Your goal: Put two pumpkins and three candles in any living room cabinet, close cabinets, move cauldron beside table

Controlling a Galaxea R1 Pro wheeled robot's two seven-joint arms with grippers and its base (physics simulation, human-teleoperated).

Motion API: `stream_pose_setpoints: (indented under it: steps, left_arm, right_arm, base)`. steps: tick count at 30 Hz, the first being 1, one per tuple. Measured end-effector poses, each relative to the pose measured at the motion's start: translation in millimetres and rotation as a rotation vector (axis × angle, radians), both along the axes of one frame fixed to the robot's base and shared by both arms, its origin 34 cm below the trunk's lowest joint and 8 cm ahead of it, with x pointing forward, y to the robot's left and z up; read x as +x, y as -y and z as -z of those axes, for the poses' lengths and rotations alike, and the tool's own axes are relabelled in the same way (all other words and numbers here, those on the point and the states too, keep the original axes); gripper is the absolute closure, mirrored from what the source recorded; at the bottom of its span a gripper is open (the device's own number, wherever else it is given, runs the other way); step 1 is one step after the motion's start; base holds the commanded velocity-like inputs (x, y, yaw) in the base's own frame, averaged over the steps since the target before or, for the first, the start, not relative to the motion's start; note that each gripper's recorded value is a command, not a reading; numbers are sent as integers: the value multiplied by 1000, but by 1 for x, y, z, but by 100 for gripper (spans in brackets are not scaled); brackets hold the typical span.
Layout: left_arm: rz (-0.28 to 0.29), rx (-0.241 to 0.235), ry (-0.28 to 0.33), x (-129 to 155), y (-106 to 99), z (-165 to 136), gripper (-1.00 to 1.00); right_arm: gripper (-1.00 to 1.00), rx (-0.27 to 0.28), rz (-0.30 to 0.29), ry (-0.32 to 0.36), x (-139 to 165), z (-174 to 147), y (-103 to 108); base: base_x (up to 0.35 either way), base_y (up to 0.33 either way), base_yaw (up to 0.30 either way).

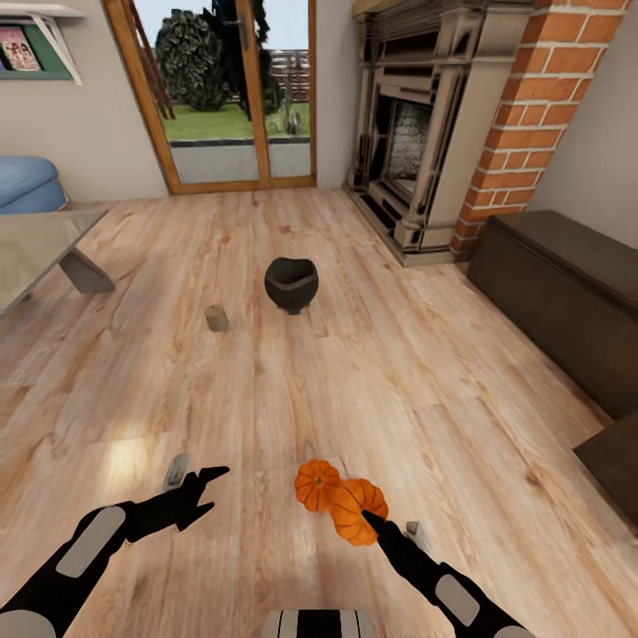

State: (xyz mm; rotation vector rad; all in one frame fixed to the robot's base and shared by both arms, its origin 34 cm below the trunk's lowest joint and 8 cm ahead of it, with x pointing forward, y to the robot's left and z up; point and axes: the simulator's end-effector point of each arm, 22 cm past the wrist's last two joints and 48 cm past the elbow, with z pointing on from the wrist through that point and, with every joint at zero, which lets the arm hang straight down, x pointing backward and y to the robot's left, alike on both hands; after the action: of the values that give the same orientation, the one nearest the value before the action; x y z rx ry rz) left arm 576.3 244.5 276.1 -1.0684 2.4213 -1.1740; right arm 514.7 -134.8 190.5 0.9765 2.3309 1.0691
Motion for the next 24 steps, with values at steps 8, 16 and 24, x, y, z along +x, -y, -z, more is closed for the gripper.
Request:
stream_pose_setpoints:
  steps: [8, 16, 24]
  left_arm:
    - [3, 2, -1, 0, 0, 0, -100]
    - [12, 9, 6, 0, 2, 0, -100]
    - [16, 16, 4, -1, 3, 1, -100]
  right_arm:
    - [100, 3, -1, 4, 0, -1, -1]
    - [100, 29, -18, 34, 7, -10, 0]
    - [100, 167, -139, 73, 34, -54, -12]
  base:
    - [0, 0, -288]
    - [0, 0, -259]
    - [0, 0, -229]
